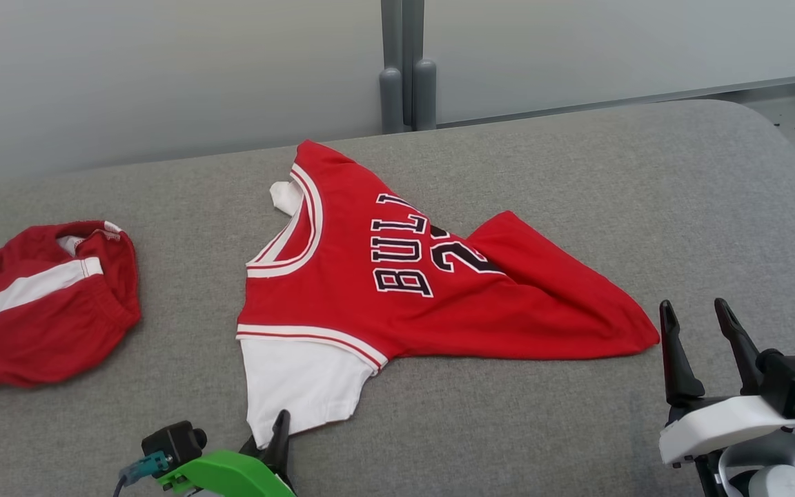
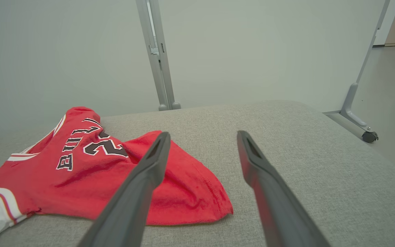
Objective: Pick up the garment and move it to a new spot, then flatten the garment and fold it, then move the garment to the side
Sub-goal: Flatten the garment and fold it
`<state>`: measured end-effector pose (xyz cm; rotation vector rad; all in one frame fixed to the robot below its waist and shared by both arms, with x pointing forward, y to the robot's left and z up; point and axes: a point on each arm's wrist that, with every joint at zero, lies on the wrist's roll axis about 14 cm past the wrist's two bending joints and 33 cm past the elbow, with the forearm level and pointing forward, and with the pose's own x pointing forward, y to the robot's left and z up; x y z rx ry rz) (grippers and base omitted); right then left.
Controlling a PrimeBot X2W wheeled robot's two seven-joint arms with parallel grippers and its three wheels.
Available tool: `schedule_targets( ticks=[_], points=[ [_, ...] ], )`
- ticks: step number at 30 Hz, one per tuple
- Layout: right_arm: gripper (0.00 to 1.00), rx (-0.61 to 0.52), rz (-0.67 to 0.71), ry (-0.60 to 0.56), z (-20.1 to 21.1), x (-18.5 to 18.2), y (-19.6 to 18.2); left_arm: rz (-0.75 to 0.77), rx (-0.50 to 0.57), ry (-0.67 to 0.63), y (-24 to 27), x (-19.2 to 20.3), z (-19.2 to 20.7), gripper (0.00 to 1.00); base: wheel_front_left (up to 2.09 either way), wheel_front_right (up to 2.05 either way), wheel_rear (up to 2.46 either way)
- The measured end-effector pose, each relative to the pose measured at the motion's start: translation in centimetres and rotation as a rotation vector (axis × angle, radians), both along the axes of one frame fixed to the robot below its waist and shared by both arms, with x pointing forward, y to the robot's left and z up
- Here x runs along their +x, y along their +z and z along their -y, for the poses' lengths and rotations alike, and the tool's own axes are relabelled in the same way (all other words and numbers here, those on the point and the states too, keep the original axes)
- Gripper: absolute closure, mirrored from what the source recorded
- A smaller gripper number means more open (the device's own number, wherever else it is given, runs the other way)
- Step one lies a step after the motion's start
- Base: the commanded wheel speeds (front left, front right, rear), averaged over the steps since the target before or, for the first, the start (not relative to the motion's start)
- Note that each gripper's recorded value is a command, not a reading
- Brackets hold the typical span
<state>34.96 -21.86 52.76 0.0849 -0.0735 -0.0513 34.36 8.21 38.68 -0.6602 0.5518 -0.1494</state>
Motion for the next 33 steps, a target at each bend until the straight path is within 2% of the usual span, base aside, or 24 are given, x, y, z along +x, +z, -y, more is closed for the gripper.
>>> schedule_targets(
  ticks=[6, 15, 20, 33],
  points=[
    [0.0, -0.003, 0.0, -0.004, 0.2, 0.1, 0.0, 0.011, -0.103, 0.077, 0.7, 0.6, -0.4, 1.0, 0.0, 0.0, 0.0],
    [0.0, 0.013, -0.043, 0.001, 0.0, 0.4, -1.6, 0.176, -0.166, 0.182, 5.1, 2.6, -2.0, 1.0, 0.0, 0.0, 0.0],
    [0.0, 0.033, -0.1, 0.002, -0.1, 0.4, -3.5, 0.225, -0.154, 0.229, 6.6, 2.6, -3.9, 1.0, 0.0, 0.0, 0.0],
    [0.0, 0.123, -0.346, 0.019, -1.4, -0.8, -11.1, 0.257, -0.108, 0.261, 8.3, 1.2, -6.0, 1.0, 0.0, 0.0, 0.0]
  ],
)
